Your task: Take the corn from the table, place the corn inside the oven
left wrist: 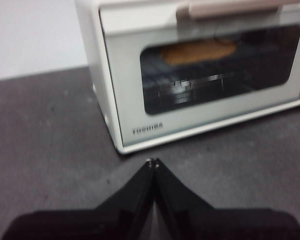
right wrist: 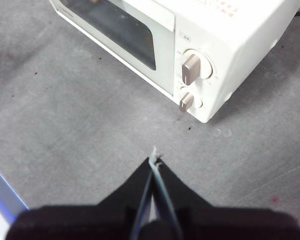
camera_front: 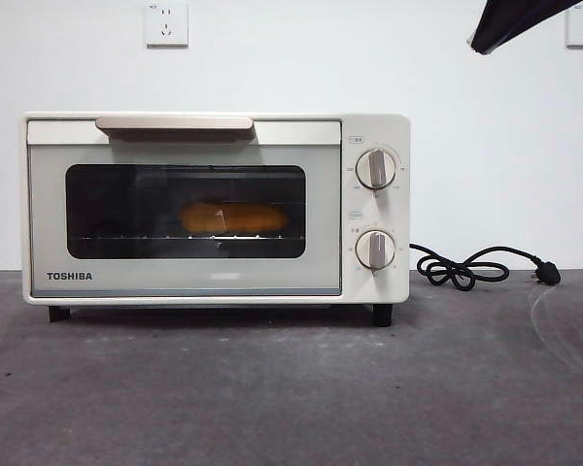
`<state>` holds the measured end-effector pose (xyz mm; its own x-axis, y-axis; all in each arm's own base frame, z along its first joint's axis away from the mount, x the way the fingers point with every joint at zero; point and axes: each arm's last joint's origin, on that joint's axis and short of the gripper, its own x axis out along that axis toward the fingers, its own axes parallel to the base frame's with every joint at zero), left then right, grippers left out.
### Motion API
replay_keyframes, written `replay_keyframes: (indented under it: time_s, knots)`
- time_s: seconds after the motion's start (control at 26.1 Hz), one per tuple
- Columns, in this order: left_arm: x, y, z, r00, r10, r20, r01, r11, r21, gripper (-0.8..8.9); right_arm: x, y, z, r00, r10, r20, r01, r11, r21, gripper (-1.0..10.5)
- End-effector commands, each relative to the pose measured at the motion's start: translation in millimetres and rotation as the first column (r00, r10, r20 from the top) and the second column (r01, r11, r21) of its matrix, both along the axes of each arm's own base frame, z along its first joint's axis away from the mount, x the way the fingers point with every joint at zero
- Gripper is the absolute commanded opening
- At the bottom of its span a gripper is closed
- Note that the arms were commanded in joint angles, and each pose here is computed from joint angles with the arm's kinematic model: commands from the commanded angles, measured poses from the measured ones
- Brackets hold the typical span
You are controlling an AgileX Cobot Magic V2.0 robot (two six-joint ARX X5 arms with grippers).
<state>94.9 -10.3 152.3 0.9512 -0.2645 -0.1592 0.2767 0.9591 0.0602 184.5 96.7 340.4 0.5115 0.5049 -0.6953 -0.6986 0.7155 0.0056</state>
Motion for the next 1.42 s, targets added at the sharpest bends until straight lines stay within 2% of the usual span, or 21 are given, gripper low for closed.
replay_keyframes:
  time_s: [0.04,1.03,1.23,1.34,1.42]
  knots:
    - [0.3,0.2,-1.5,1.000,0.000,0.009,0.000,1.000,0.020,-0.03,0.6,0.3,0.8,1.000,0.003,0.006,-0.003,1.000,0.000,0.0]
    - [3.2,0.1,-5.3,0.999,0.005,-0.049,-0.005,1.000,0.005,-0.03,1.4,0.4,1.5,1.000,-0.003,0.020,0.003,1.000,-0.004,0.0]
    - [3.9,0.1,-6.4,0.998,0.005,-0.064,-0.005,1.000,0.006,-0.03,1.3,-1.0,0.5,0.999,-0.020,0.026,0.021,0.999,-0.039,0.0]
    - [4.2,0.1,-7.1,0.997,0.005,-0.072,-0.005,1.000,0.006,-0.03,3.7,-7.7,4.6,0.996,-0.048,0.080,0.051,0.998,-0.042,0.0]
    - [4.5,0.1,-7.6,0.997,0.005,-0.078,-0.005,1.000,0.007,-0.03,9.1,-13.5,12.6,0.983,-0.077,0.169,0.079,0.997,-0.002,0.0]
